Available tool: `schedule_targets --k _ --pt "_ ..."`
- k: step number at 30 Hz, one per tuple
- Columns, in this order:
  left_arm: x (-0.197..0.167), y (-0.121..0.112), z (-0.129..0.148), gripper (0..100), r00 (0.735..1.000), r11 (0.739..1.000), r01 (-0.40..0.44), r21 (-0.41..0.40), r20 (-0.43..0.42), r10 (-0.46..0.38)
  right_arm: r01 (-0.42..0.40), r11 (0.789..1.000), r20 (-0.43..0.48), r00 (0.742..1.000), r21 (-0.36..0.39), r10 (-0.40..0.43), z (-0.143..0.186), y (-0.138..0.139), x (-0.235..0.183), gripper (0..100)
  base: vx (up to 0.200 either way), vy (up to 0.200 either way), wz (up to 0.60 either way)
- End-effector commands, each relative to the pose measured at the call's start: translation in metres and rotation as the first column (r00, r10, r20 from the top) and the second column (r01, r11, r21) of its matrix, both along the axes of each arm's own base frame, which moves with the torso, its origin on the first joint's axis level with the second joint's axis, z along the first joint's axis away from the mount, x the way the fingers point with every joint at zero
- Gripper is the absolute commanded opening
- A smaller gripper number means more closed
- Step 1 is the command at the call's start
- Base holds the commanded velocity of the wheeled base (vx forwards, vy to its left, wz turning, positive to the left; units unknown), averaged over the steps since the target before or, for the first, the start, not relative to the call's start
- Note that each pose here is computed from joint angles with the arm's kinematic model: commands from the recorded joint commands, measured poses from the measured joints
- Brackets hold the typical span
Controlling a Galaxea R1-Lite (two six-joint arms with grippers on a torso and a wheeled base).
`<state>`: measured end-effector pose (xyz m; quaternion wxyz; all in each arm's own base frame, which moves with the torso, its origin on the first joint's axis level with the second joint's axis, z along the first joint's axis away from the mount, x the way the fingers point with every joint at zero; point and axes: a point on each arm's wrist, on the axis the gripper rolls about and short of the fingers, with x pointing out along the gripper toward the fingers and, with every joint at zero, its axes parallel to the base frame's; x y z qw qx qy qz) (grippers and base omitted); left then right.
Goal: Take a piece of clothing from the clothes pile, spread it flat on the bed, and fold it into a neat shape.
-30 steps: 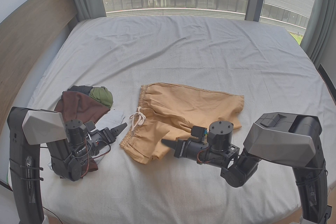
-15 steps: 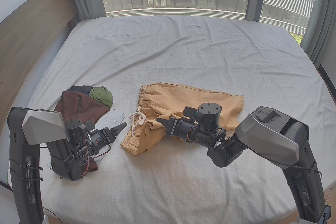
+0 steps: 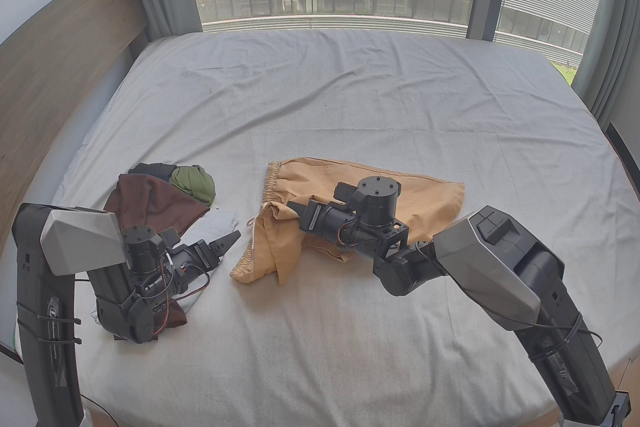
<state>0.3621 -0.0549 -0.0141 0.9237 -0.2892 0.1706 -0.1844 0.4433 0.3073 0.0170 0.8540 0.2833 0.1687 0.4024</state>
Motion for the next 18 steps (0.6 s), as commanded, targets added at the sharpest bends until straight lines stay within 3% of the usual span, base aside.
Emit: schedule_targets --k 1,10,11,18 --pt "0.0009 0.0006 0.0012 100 1.000 1.000 -0.004 0.000 0.006 0.004 -0.003 1.000 -0.015 1.000 -0.011 0.002 -0.0236 0.0096 0.0068 0 0.000 0.000 0.00" --pt "0.0017 0.0007 0.0016 100 1.000 1.000 -0.015 0.000 0.008 0.015 0.003 1.000 -0.027 1.000 -0.021 -0.004 -0.0285 0.0081 0.0092 0 0.000 0.000 0.00" --pt "0.0017 0.0007 0.0016 100 1.000 1.000 -0.015 0.000 0.008 0.015 0.003 1.000 -0.027 1.000 -0.021 -0.004 -0.0285 0.0081 0.0092 100 0.000 0.000 0.00" --pt "0.0016 0.0002 0.0016 100 1.000 1.000 -0.013 0.000 0.008 0.013 0.068 0.998 0.006 0.998 -0.010 -0.067 -0.0189 0.0104 0.0108 100 0.000 0.000 0.00"
